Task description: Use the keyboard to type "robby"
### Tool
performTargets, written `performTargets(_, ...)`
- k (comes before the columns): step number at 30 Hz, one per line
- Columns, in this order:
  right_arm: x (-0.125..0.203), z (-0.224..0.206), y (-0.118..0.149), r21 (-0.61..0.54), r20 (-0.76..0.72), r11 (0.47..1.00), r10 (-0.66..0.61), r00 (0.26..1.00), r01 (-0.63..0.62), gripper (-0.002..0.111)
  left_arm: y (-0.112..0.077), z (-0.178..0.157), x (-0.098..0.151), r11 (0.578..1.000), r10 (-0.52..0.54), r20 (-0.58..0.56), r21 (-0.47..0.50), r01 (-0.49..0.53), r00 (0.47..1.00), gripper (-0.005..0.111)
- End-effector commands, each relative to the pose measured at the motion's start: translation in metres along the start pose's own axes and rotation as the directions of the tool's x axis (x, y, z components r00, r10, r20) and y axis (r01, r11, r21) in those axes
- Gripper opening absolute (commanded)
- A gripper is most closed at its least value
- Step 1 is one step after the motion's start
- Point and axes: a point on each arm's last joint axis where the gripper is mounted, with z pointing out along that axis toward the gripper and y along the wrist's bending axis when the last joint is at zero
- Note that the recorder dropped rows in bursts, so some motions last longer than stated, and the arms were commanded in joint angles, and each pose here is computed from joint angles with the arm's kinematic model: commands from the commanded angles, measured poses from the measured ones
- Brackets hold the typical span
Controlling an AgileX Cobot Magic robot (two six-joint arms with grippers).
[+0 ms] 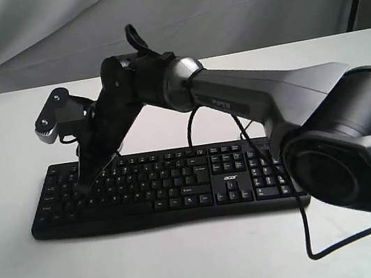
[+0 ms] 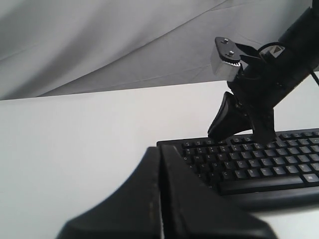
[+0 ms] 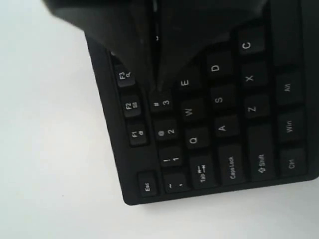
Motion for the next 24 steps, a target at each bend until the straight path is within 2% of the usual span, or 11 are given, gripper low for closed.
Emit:
performTargets(1, -0.0012, 0.0000, -0.0011, 0.024, -0.001, 1.000, 0.008, 1.000, -0.008, 0.000, -0.0003, 0.0001, 0.0008, 1.000, 0.003, 0.005, 0.005, -0.003, 1.000, 0.000)
performTargets(24, 0.0058, 0.0082, 0.0063, -0.019, -0.063, 1.000, 0.004, 0.998, -0.005, 0.000, -0.0003, 0.0001, 0.0008, 1.000, 0.003, 0.005, 0.005, -0.003, 1.000, 0.000)
